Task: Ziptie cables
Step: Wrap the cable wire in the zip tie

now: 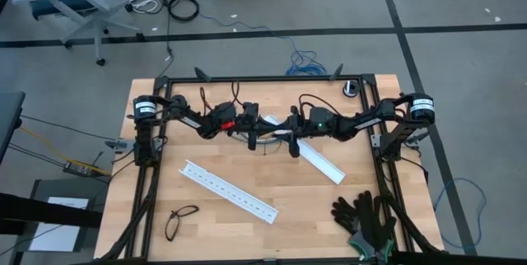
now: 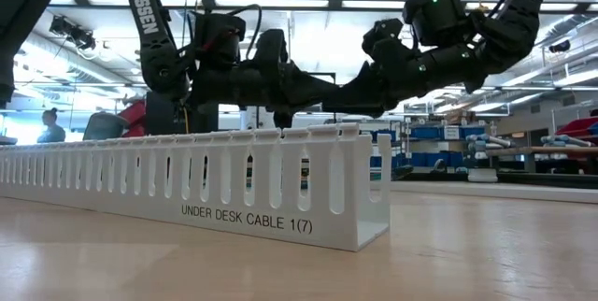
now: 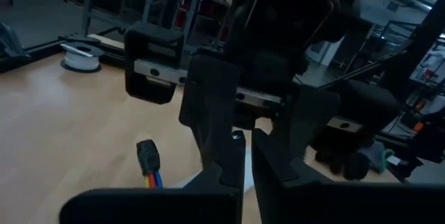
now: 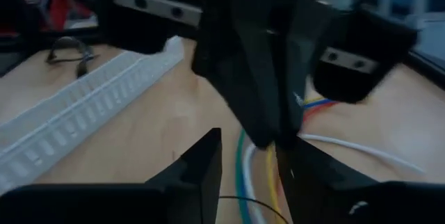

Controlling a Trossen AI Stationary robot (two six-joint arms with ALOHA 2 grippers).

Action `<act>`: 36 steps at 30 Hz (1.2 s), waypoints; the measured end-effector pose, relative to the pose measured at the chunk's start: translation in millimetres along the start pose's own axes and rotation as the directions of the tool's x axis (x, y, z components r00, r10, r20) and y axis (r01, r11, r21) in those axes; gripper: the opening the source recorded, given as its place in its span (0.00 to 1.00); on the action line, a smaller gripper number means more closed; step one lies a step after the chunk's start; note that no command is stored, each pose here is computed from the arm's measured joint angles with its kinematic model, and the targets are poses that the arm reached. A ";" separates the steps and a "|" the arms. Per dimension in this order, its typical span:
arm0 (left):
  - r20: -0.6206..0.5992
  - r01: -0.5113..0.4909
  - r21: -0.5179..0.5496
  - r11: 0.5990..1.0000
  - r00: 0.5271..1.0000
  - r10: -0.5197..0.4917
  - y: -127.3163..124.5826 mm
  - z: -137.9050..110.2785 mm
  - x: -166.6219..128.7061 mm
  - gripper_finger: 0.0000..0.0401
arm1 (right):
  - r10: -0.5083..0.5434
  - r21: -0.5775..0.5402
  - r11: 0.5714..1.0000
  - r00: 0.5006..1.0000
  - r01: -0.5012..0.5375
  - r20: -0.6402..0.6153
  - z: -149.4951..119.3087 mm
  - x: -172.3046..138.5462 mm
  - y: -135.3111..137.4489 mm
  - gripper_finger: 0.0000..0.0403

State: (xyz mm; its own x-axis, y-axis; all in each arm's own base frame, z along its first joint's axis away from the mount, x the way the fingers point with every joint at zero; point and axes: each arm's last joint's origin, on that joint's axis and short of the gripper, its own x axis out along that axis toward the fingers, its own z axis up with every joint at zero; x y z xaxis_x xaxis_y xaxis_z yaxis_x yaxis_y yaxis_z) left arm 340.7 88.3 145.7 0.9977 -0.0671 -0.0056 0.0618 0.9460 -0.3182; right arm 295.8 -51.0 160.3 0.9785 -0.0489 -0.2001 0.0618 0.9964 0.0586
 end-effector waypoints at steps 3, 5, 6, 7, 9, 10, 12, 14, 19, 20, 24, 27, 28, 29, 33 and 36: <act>0.001 0.001 0.000 1.000 1.000 -0.001 -0.1 0.0 0.0 0.00 | 0.070 0.004 0.998 0.997 -0.070 -0.045 2.8 4.7 1.5 0.29; 0.011 0.003 -0.007 1.000 1.000 -0.003 -0.3 1.0 0.0 0.00 | 0.112 -0.005 0.994 0.989 -0.113 -0.098 5.8 9.7 2.3 0.28; 0.025 0.006 -0.013 1.000 1.000 -0.006 -0.8 2.5 0.0 0.00 | 0.131 -0.009 0.991 0.982 -0.134 -0.139 7.0 12.3 3.4 0.28; 0.036 0.008 -0.013 1.000 0.999 -0.008 -1.6 4.9 -0.3 0.00 | 0.140 -0.012 0.989 0.972 -0.145 -0.187 7.6 14.6 4.0 0.28; 0.051 0.014 -0.007 1.000 0.999 -0.013 -4.1 10.5 -2.0 0.00 | 0.149 -0.038 0.986 0.954 -0.165 -0.261 12.0 19.4 6.3 0.28; 0.056 0.010 -0.003 1.000 0.998 -0.010 -5.9 12.5 -5.2 0.00 | 0.154 -0.056 0.983 0.945 -0.177 -0.289 15.2 21.6 8.0 0.28; 0.062 -0.025 0.010 1.000 0.998 0.024 -10.1 15.7 -16.1 0.00 | 0.157 -0.080 0.978 0.935 -0.191 -0.317 21.1 24.7 10.1 0.28; 0.065 -0.102 0.024 0.995 0.993 0.100 -15.4 17.9 -33.7 0.00 | 0.162 -0.099 0.975 0.937 -0.201 -0.310 28.5 27.8 12.3 0.28; 0.041 -0.240 0.013 0.971 0.970 0.239 -35.4 14.5 -78.7 0.00 | 0.168 -0.133 0.967 0.936 -0.217 -0.308 33.9 30.6 18.3 0.28; 0.031 -0.255 0.012 0.967 0.967 0.254 -40.9 12.3 -84.7 0.00 | 0.162 -0.137 0.968 0.938 -0.212 -0.306 33.9 32.8 19.7 0.28; 0.022 -0.333 0.018 0.943 0.943 0.332 -58.6 7.9 -98.8 0.00 | 0.158 -0.121 0.970 0.925 -0.211 -0.345 25.3 51.8 26.9 0.28; -0.008 -0.354 0.030 0.935 0.935 0.355 -67.9 3.7 -100.9 0.00 | 0.157 -0.116 0.968 0.894 -0.224 -0.419 16.1 73.2 34.6 0.28; -0.018 -0.355 0.033 0.934 0.934 0.356 -70.3 2.3 -100.8 0.00 | 0.148 -0.116 0.968 0.882 -0.221 -0.448 13.7 80.1 37.0 0.28; -0.024 -0.355 0.036 0.934 0.934 0.356 -72.8 1.2 -100.3 0.00 | 0.138 -0.116 0.969 0.867 -0.219 -0.479 12.1 85.7 39.3 0.28; -0.064 -0.353 0.053 0.934 0.932 0.356 -82.5 -6.1 -99.3 0.00 | 0.094 -0.128 0.971 0.815 -0.202 -0.572 8.4 98.1 47.3 0.28; -0.078 -0.344 0.060 0.937 0.934 0.348 -90.2 -9.9 -98.7 0.00 | 0.027 -0.168 0.973 0.800 -0.159 -0.600 6.2 97.8 50.3 0.28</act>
State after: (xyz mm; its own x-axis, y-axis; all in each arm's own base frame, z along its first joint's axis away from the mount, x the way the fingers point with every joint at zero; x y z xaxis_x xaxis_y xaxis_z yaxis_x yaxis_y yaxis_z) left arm 236.3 6.5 165.6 0.9516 0.2415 -0.1901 -0.2834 0.9286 -0.2394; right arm 395.8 -6.1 149.8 0.6662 0.0299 -0.7452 -0.1288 0.9888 -0.0755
